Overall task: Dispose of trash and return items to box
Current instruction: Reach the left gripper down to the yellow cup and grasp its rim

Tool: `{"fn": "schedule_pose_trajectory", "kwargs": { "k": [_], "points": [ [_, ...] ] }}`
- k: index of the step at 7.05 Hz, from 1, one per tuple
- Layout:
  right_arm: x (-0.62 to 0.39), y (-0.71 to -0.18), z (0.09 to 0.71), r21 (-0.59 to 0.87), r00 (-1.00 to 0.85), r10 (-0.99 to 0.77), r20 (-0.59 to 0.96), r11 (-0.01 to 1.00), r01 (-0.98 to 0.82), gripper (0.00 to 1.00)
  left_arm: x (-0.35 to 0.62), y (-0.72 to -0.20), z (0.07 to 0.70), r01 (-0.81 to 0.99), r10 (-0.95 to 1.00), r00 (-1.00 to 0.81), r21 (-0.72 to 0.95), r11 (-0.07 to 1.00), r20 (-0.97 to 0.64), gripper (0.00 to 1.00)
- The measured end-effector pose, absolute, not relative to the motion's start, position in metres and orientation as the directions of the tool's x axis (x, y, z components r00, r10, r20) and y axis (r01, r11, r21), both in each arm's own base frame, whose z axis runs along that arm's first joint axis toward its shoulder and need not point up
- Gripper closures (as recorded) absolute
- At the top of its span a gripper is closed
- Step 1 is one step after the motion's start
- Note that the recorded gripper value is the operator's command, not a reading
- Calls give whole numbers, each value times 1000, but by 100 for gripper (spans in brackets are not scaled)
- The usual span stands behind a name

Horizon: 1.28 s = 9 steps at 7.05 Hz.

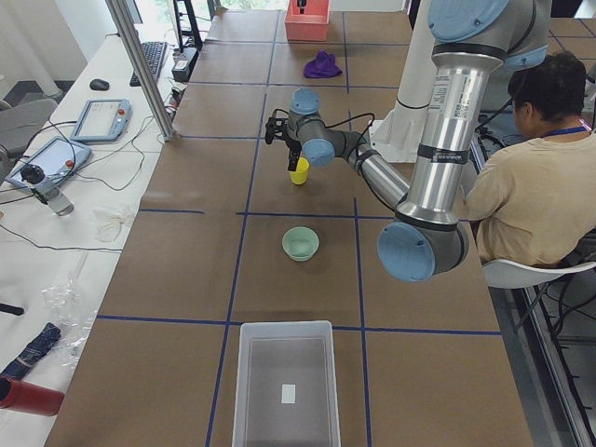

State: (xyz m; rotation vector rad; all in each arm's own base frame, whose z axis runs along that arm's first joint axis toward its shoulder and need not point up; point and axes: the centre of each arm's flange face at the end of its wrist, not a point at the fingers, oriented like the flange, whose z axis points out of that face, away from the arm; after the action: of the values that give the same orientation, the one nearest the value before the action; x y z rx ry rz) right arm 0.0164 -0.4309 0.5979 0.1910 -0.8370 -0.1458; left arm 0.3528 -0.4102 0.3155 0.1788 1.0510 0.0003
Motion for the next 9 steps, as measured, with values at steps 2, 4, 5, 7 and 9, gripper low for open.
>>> {"fn": "schedule_pose_trajectory", "kwargs": {
  "k": [2,4,5,7,9],
  "points": [
    [16,-431,599,223,661,-202,723,973,54,0,391,-394,320,52,48,559,93,994,-828,8],
    [16,-430,604,215,661,-198,724,975,56,0,408,-401,327,52,31,589,76,996,-808,10],
    [16,-430,606,211,661,-195,724,976,57,0,404,-407,326,64,24,590,76,995,-807,10],
    [16,-430,609,206,662,-193,725,977,58,0,406,-418,338,74,9,609,68,995,-793,10],
    [14,-432,612,200,661,-191,725,978,62,0,419,-426,346,72,1,625,59,996,-781,10]
  ]
}}
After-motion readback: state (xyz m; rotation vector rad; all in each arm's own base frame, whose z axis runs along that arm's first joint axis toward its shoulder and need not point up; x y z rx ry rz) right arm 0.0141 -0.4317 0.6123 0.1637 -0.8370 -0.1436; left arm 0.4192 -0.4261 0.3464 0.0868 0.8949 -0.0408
